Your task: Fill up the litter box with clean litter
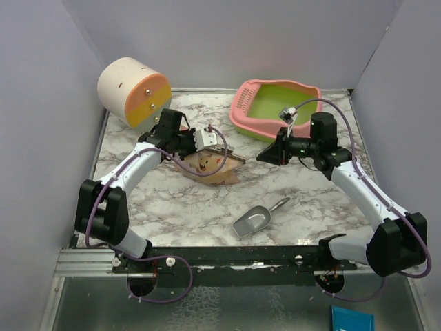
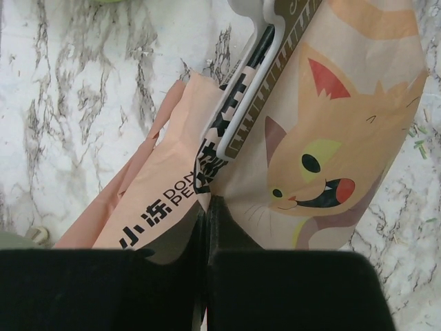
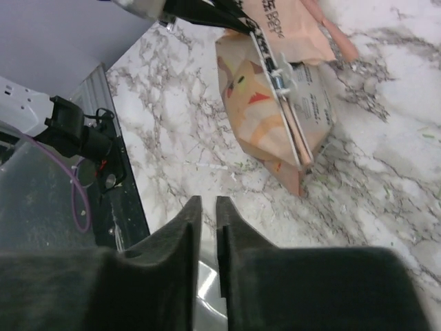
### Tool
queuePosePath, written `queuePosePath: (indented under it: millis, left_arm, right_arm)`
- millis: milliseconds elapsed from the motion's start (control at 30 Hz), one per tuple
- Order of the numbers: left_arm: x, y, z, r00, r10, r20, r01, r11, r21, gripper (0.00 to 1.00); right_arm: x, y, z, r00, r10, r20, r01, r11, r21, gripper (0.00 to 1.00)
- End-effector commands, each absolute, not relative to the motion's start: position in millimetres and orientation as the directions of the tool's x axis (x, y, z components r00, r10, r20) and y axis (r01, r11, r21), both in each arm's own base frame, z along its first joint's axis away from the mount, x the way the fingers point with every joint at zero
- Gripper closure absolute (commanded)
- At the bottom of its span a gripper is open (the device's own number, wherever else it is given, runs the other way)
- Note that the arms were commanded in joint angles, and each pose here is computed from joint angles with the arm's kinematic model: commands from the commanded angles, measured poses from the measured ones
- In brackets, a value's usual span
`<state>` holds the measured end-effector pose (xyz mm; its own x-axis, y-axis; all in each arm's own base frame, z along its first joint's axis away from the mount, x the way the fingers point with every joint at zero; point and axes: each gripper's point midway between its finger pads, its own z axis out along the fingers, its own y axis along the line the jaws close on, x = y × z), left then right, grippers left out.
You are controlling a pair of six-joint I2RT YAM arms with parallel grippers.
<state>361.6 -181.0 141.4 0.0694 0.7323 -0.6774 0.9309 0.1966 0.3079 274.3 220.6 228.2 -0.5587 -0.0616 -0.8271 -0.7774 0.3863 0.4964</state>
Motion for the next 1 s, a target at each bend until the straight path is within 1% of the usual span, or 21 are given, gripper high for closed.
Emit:
queuePosePath:
  millis: [0,133,233,367,467,733,900,967]
  left_arm:
    - [380.1,-191.8,168.1,0.151,0.712,-0.686,0.83,0.286,0.479,1.0]
    - [378.1,-203.1,194.9,0.281,0.679,-0.678,0.757,0.277,0.592,1.0]
    - [380.0,-210.2,216.8,0.362,0.654,-0.664,0.713,0.265,0.649,1.0]
    - [389.8,-216.2,234.6,0.419,0.642,-0.642,0.676,0.252,0.693,1.0]
    - [397.0,-220.1,239.3,0.434,0.637,-0.637,0.665,0.25,0.704,1.0]
    - [393.6,-235.2,261.7,0.457,0.538,-0.709,0.678,0.306,0.669,1.0]
    - [390.2,-232.9,248.3,0.42,0.549,-0.723,0.704,0.305,0.641,1.0]
    - [389.6,-229.3,241.1,0.39,0.555,-0.735,0.708,0.329,0.625,1.0]
  right_arm:
    - [288.1,236.5,256.9,-0.385,-0.096,-0.918,-0.861,0.394,0.321,0.76]
    - [302.3,241.9,261.3,-0.296,-0.13,-0.946,-0.893,0.39,0.226,0.68]
    - [310.3,248.2,257.2,-0.252,-0.154,-0.955,-0.911,0.371,0.181,0.68]
    - [320.9,257.5,244.0,-0.24,-0.211,-0.948,-0.92,0.36,0.153,0.67]
    - [324.3,269.0,232.3,-0.229,-0.26,-0.938,-0.927,0.351,0.129,0.65]
    - [340.1,275.3,222.2,-0.196,-0.291,-0.936,-0.918,0.39,0.071,0.64]
    - [350.5,280.2,207.3,-0.226,-0.308,-0.924,-0.911,0.402,0.089,0.64]
    - [349.8,287.9,200.5,-0.235,-0.321,-0.917,-0.916,0.388,0.099,0.64]
